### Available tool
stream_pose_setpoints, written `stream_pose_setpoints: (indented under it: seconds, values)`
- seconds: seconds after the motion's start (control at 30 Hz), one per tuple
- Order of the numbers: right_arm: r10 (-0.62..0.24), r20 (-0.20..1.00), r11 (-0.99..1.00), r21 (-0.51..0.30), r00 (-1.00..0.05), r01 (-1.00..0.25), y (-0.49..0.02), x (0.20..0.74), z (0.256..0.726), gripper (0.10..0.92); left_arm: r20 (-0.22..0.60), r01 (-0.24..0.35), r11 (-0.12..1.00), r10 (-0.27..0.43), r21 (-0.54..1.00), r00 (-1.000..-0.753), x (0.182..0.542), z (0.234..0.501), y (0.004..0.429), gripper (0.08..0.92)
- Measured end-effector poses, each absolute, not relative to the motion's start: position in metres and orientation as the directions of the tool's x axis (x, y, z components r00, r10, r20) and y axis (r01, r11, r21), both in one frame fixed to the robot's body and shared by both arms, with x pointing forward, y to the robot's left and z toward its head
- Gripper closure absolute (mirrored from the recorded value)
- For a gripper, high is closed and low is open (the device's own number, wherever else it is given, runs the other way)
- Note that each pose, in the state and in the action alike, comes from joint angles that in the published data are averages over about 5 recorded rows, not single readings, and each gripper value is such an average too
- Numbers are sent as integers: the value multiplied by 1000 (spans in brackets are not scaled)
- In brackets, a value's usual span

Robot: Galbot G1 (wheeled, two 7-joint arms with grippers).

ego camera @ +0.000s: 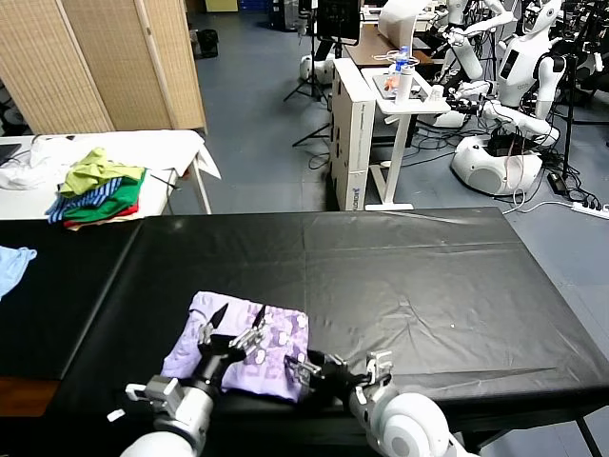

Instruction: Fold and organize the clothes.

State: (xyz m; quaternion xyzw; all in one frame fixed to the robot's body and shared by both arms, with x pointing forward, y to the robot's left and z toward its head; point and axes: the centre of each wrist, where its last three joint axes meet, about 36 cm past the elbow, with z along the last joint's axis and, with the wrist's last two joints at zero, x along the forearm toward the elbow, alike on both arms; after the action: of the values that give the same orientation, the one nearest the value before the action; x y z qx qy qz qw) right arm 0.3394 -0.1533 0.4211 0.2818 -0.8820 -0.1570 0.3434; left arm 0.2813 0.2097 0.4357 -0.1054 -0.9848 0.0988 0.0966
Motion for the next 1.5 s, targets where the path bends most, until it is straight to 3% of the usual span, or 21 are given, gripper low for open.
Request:
stream_pose_setpoints:
  seconds: [0.17, 0.3, 0.67, 0.83, 0.93, 1.23, 1.33, 1.5]
  values:
    - [-575, 530, 815, 437, -624, -380, -166, 344, 423, 771, 165, 168, 963, 205, -209, -965, 282, 435, 215, 92]
    - [-542, 546, 839, 399, -639, -371, -179, 351, 427, 881, 165, 154, 966, 190, -207, -968, 283, 434, 219, 92]
    - [-408, 577, 913, 236, -708, -333, -226, 368, 444, 883, 167, 119, 973, 153, -197, -974, 284, 427, 228, 92]
    - [-379, 600, 924, 208, -705, -319, -241, 367, 449, 875, 171, 109, 974, 144, -200, -975, 283, 424, 229, 92]
    - [-374, 603, 926, 197, -705, -322, -246, 364, 454, 776, 179, 96, 973, 135, -210, -975, 282, 425, 229, 92]
    - [-363, 524, 928, 132, -770, -348, -260, 350, 474, 225, 137, 98, 974, 127, -203, -982, 270, 415, 229, 92]
    - [-351, 487, 932, 96, -800, -351, -264, 344, 481, 135, 139, 96, 976, 124, -194, -983, 264, 414, 232, 92]
    - [-323, 423, 940, 37, -847, -340, -270, 334, 488, 116, 200, 73, 981, 109, -180, -974, 252, 420, 236, 92]
